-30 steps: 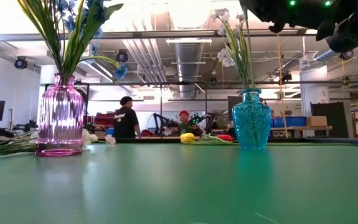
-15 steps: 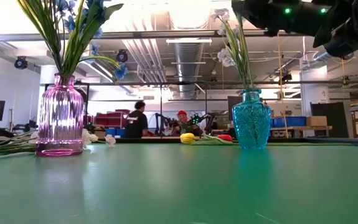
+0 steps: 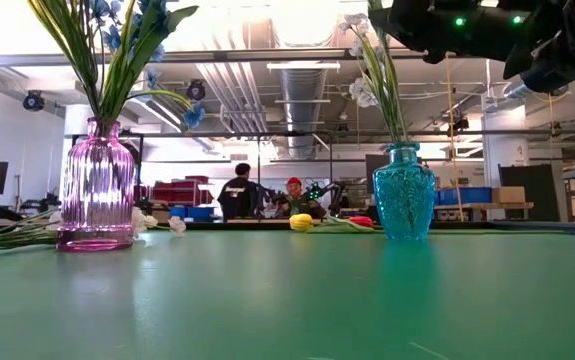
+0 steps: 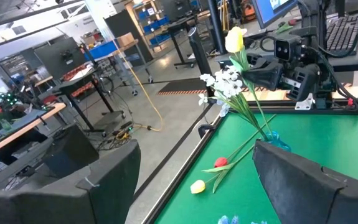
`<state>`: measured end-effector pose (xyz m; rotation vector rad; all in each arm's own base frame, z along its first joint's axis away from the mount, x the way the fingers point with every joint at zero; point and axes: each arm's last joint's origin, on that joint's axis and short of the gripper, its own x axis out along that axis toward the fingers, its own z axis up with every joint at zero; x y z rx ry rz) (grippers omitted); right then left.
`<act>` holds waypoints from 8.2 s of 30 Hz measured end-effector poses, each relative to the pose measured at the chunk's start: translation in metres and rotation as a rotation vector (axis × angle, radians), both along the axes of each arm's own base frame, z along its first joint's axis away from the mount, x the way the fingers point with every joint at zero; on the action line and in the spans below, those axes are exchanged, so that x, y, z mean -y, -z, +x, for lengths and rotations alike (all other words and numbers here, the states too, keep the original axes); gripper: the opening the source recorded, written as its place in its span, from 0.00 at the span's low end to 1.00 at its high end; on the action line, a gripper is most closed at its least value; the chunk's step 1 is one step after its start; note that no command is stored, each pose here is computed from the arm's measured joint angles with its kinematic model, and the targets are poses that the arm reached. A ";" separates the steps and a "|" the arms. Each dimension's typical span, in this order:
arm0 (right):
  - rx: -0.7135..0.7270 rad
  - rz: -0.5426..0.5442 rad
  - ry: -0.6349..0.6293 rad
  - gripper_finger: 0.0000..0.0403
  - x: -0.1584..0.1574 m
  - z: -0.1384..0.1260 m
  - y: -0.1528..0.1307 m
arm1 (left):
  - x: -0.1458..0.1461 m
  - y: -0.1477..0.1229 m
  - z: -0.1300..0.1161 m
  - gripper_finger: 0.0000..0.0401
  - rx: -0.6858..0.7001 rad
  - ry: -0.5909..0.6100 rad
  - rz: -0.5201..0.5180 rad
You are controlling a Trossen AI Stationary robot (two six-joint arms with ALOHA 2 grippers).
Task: Sort flowers into vase by color
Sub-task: Put the bottom yellow tulip into the blue vase, then put the red tulip into the violet vase
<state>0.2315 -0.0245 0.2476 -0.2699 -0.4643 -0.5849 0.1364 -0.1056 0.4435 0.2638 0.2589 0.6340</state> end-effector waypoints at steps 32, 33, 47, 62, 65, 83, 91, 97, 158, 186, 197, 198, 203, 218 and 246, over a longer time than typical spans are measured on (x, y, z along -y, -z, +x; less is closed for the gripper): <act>-0.181 0.146 0.247 0.70 -0.037 -0.005 0.007 | 0.000 0.000 0.000 0.74 0.000 0.003 -0.014; -0.183 0.157 0.255 0.70 -0.040 -0.006 0.007 | 0.000 0.000 0.000 0.74 -0.002 0.004 -0.015; -0.264 0.412 0.482 0.73 -0.088 -0.021 0.000 | 0.000 0.000 0.000 0.74 0.004 0.004 -0.030; -0.305 0.429 0.367 0.67 -0.135 -0.021 -0.073 | 0.000 0.000 0.000 0.74 0.003 0.004 -0.030; -0.337 0.398 0.361 0.67 -0.142 -0.018 -0.089 | 0.000 0.000 0.000 0.74 0.003 0.004 -0.030; -0.443 0.042 0.395 0.66 -0.135 0.046 -0.185 | 0.000 0.000 0.000 0.74 0.001 0.004 -0.026; -0.492 -0.036 0.349 0.63 -0.081 0.086 -0.213 | 0.000 0.001 0.000 0.74 -0.004 0.008 -0.031; -0.611 0.135 0.144 0.62 -0.016 0.090 -0.222 | 0.000 0.001 0.000 0.74 -0.004 0.008 -0.032; -1.280 1.449 0.276 0.56 0.208 -0.087 0.036 | 0.001 0.001 0.000 0.74 -0.014 0.014 -0.040; -1.264 1.170 -0.014 0.56 0.185 -0.072 0.084 | 0.000 0.001 0.000 0.74 -0.026 0.017 -0.017; -1.255 0.978 -0.074 0.56 0.177 -0.047 0.083 | 0.001 0.001 0.000 0.74 -0.027 0.017 -0.017; -1.250 0.973 -0.072 0.56 0.177 -0.046 0.082 | 0.001 0.001 0.000 0.74 -0.027 0.017 -0.017; -1.251 0.962 -0.044 0.56 0.178 -0.046 0.082 | 0.001 0.001 0.000 0.74 -0.027 0.017 -0.017; -1.256 0.914 -0.048 0.56 0.174 -0.050 0.094 | 0.001 0.001 0.000 0.74 -0.030 0.019 -0.020; -1.160 0.840 -0.022 0.56 0.163 -0.059 0.122 | 0.001 0.001 0.000 0.74 -0.029 0.018 -0.019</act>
